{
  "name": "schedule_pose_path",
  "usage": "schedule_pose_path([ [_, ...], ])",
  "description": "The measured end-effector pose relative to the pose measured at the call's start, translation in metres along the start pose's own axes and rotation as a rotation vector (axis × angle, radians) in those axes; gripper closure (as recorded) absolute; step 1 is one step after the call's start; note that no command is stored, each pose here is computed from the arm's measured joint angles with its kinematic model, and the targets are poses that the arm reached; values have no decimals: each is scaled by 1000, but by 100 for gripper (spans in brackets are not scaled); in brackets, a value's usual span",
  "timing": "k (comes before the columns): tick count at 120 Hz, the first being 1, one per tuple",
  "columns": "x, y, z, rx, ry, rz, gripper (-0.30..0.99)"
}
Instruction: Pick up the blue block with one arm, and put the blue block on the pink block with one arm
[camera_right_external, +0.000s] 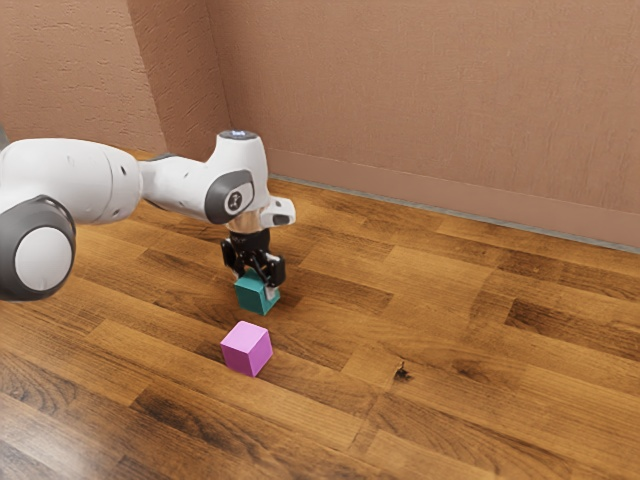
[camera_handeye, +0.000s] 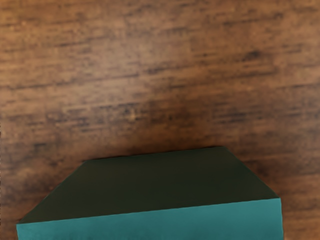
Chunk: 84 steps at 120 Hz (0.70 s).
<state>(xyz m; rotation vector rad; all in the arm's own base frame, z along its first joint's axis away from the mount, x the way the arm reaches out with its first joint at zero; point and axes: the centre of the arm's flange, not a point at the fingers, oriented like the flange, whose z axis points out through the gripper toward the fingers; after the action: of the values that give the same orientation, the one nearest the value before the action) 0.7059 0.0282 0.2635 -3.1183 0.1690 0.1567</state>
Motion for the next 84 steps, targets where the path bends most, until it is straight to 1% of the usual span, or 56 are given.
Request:
schedule_pose_path([
  [17, 0, -5, 0, 0, 4, -15, 25],
  [40, 0, -12, -1, 3, 12, -54, 31],
  [52, -4, -11, -24, 12, 32, -69, 32],
  [56, -12, -9, -32, 17, 31, -74, 32],
  [67, -60, 11, -47, 32, 24, -72, 31],
  [84, -108, 60, -89, 59, 90, -48, 32],
])
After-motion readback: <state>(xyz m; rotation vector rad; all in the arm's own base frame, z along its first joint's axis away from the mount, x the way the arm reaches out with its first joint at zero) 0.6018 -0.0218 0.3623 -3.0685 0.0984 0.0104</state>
